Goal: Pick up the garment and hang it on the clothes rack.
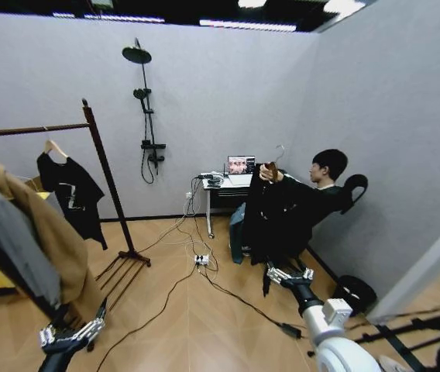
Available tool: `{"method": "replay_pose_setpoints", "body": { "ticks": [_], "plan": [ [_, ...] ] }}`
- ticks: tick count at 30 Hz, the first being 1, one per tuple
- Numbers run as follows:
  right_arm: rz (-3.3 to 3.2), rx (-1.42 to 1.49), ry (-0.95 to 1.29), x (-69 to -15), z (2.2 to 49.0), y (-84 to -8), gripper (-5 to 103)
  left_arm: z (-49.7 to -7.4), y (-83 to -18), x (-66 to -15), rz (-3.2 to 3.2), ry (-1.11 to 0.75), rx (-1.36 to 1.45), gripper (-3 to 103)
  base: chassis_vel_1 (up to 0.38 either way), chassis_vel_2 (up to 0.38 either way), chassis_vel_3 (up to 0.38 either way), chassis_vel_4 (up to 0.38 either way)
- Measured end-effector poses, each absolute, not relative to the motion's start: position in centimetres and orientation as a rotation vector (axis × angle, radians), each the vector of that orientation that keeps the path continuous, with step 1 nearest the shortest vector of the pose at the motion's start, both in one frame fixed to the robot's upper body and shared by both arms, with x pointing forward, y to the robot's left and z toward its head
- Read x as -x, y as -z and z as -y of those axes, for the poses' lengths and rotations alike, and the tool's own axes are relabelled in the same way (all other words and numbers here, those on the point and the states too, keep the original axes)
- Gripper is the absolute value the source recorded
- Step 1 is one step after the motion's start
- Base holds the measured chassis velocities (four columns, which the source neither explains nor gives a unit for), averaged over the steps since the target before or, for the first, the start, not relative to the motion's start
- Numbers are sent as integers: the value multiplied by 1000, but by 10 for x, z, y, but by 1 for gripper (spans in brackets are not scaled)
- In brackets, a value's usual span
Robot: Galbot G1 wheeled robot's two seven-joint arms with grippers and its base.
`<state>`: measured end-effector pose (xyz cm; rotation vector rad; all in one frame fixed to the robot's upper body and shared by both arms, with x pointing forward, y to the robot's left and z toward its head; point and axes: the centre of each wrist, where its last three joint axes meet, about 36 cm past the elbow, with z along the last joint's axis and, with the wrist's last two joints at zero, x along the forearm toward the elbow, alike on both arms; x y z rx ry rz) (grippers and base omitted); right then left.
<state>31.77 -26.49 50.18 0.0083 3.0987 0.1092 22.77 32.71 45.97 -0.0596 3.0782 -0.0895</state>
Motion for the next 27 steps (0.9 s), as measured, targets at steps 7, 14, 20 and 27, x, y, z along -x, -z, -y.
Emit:
{"method": "replay_pose_setpoints", "body": {
  "ticks": [7,14,20,27],
  "plan": [
    [-3092,3,-104,-320,266,-502,100,-327,-460,-228,-3078,90,59,100,-264,264,270,-266],
    [-3081,14,-103,-324,269,-503,100,-327,-460,-228,-3078,90,60,100,-278,269,274,-262],
    [-2939,126,20,-332,271,-507,100,-327,-460,-228,-3078,89,60,100,-261,268,263,-259],
    [-2889,210,101,-318,253,-514,100,-327,-460,-228,-3078,89,60,100,-82,91,60,-47]
  ]
}}
